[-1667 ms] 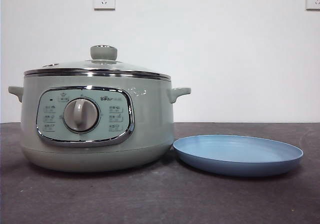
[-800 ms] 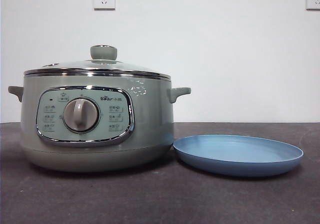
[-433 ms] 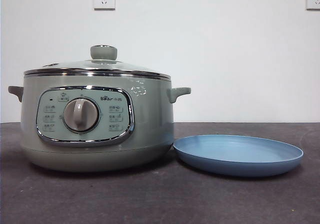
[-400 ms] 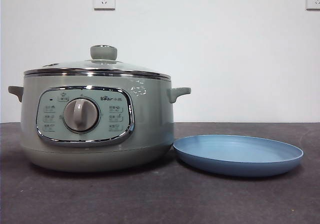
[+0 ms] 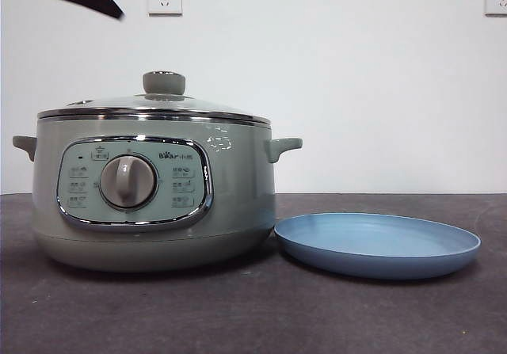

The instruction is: Take the pumpkin out from the steamer,put the pumpkin in the blue plate,close the lid

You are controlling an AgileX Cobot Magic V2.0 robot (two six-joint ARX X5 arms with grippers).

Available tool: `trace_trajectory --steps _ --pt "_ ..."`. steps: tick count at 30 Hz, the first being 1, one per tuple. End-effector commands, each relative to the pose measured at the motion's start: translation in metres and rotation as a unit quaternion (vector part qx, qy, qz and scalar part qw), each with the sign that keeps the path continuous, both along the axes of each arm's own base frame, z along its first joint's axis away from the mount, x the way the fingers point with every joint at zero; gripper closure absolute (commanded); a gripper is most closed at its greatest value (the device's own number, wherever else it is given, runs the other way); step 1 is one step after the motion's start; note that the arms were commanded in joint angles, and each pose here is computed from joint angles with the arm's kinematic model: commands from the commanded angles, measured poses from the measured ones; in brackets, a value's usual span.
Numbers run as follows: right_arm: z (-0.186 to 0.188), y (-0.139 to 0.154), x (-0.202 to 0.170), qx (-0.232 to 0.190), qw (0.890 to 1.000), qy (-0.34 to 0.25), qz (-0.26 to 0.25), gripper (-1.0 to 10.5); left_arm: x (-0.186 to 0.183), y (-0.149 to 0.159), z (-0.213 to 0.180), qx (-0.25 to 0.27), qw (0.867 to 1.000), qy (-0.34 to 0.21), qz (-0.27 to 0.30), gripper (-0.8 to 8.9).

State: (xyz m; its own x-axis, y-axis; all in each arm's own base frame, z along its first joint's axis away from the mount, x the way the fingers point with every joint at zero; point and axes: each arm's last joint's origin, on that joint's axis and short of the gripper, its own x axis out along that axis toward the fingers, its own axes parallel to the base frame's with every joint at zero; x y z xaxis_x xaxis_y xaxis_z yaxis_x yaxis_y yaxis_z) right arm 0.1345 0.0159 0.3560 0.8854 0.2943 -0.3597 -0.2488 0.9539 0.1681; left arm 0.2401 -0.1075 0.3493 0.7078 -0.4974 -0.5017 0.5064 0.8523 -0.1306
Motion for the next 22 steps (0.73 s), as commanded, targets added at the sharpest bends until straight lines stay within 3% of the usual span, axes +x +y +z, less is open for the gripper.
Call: trace_trajectory --steps 1,9,16,21,22 --pt "0.001 0.0 0.0 -0.003 1.0 -0.001 0.002 5.6 0.011 -0.011 -0.014 0.031 0.999 0.012 -0.005 4.38" --pt "0.001 0.0 0.0 -0.003 1.0 -0.001 0.002 5.6 0.036 -0.031 -0.047 0.059 0.997 0.048 -0.014 4.38" --pt "0.0 0.0 0.0 -0.003 1.0 0.001 0.002 5.7 0.04 -0.032 -0.053 0.074 0.996 0.05 -0.003 4.57" --pt "-0.001 0.0 0.0 -0.004 1.0 0.006 0.002 5.7 0.04 -0.032 -0.053 0.087 0.995 0.043 -0.008 8.1" --pt "-0.001 0.0 -0.001 -0.004 1.0 0.008 0.002 5.7 0.04 -0.032 -0.053 0.086 0.995 0.042 -0.008 8.29"
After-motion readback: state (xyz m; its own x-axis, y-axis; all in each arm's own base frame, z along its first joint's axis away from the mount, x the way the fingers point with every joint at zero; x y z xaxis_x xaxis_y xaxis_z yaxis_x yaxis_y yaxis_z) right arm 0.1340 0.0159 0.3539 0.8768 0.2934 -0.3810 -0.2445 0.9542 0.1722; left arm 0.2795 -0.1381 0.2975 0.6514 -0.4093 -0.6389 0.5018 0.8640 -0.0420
